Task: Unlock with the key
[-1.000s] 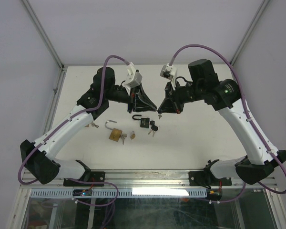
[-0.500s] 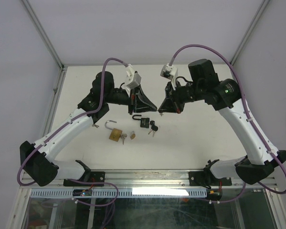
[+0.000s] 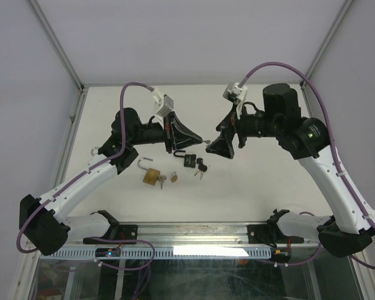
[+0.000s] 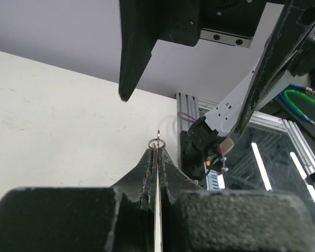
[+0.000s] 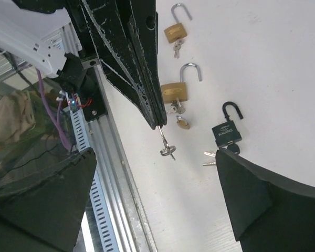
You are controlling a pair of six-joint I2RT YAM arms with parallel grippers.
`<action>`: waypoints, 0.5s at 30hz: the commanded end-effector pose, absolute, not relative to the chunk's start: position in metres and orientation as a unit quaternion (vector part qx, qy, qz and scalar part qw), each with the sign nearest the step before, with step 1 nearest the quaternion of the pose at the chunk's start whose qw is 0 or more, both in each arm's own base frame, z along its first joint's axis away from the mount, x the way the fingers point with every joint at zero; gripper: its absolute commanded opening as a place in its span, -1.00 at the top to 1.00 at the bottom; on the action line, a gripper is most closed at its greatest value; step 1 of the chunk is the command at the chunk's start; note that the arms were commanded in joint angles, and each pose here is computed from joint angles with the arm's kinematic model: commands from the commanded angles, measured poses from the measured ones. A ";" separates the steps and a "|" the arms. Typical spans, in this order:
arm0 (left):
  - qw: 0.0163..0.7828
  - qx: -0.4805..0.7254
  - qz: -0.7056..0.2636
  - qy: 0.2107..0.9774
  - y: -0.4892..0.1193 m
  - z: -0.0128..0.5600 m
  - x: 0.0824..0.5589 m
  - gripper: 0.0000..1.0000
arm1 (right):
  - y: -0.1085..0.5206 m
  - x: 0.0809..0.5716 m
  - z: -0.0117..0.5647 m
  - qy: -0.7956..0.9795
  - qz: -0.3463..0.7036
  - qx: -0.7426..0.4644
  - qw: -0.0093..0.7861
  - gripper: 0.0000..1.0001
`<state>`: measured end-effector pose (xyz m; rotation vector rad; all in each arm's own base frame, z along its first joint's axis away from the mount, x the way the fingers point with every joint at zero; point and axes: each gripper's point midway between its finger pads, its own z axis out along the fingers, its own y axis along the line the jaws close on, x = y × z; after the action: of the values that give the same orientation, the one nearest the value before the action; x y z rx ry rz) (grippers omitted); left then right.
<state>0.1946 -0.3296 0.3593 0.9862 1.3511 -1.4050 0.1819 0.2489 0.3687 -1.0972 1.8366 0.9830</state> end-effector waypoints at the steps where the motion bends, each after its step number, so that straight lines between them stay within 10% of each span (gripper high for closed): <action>1: 0.489 0.345 -0.602 0.529 -0.325 0.387 0.193 1.00 | 0.249 0.190 0.418 0.658 0.416 -0.387 0.494 -0.99; 15: 0.496 0.330 -0.633 0.494 -0.320 0.398 0.181 1.00 | 0.264 0.182 0.405 0.614 0.497 -0.387 0.476 -0.57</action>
<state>0.1915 -0.3273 0.3704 0.8238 1.3122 -1.5223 0.1856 0.2610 0.3831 -0.9169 1.5930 1.1895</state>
